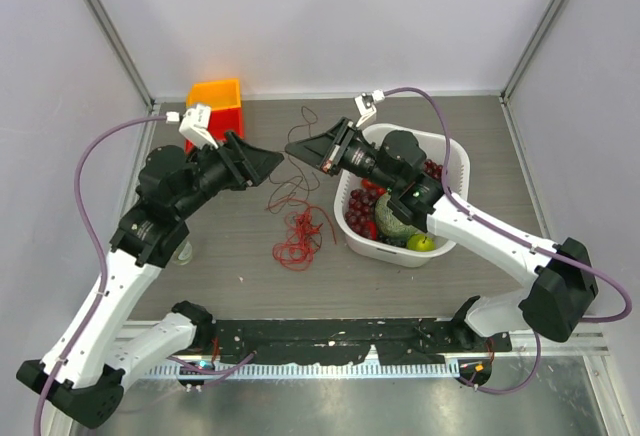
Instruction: Untangle the cables
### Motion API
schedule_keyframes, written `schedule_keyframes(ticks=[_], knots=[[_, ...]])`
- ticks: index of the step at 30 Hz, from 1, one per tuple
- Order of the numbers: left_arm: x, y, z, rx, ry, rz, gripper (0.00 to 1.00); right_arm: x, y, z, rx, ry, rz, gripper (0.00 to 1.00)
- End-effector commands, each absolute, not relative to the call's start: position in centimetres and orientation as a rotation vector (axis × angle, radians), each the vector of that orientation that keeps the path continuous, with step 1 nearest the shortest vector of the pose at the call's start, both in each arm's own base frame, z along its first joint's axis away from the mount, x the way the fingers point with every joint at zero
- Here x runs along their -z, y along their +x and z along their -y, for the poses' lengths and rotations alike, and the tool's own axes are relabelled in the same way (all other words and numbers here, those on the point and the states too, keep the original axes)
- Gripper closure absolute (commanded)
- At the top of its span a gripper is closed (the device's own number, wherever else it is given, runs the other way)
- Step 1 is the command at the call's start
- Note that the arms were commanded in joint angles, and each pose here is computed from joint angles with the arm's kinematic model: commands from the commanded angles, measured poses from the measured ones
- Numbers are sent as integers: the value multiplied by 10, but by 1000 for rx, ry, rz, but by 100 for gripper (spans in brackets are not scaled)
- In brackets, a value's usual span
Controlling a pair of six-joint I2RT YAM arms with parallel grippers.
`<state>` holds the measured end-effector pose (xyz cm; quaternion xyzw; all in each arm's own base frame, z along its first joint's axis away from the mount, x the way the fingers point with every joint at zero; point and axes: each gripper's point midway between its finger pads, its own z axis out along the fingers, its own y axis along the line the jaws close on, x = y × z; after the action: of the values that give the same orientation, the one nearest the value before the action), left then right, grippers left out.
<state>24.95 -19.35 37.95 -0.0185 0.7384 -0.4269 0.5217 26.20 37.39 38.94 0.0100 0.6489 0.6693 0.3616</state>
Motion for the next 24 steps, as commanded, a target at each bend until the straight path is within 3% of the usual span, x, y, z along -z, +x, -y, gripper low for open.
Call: schedule_keyframes(ticks=[1, 4, 6, 12, 15, 19, 24], knots=[[-395, 255, 204, 1036, -1, -1716, 41, -414, 262, -367, -1775, 81, -1567, 99], [-393, 255, 208, 1035, 16, -1722, 50, -414, 263, -367, -1787, 94, -1560, 99], [-392, 254, 211, 1046, 33, -1728, 51, -416, 264, -366, -1784, 104, -1553, 99], [-396, 245, 226, 1151, 71, -1716, 40, -414, 265, -366, -1778, 110, -1554, 99], [-393, 245, 224, 1143, 55, -1717, 39, -413, 265, -365, -1777, 114, -1554, 99], [-389, 256, 224, 1113, 24, -1731, 50, -418, 261, -365, -1813, 112, -1529, 99], [-381, 269, 226, 1082, -7, -1765, 76, -415, 255, -366, -1842, 106, -1516, 99]])
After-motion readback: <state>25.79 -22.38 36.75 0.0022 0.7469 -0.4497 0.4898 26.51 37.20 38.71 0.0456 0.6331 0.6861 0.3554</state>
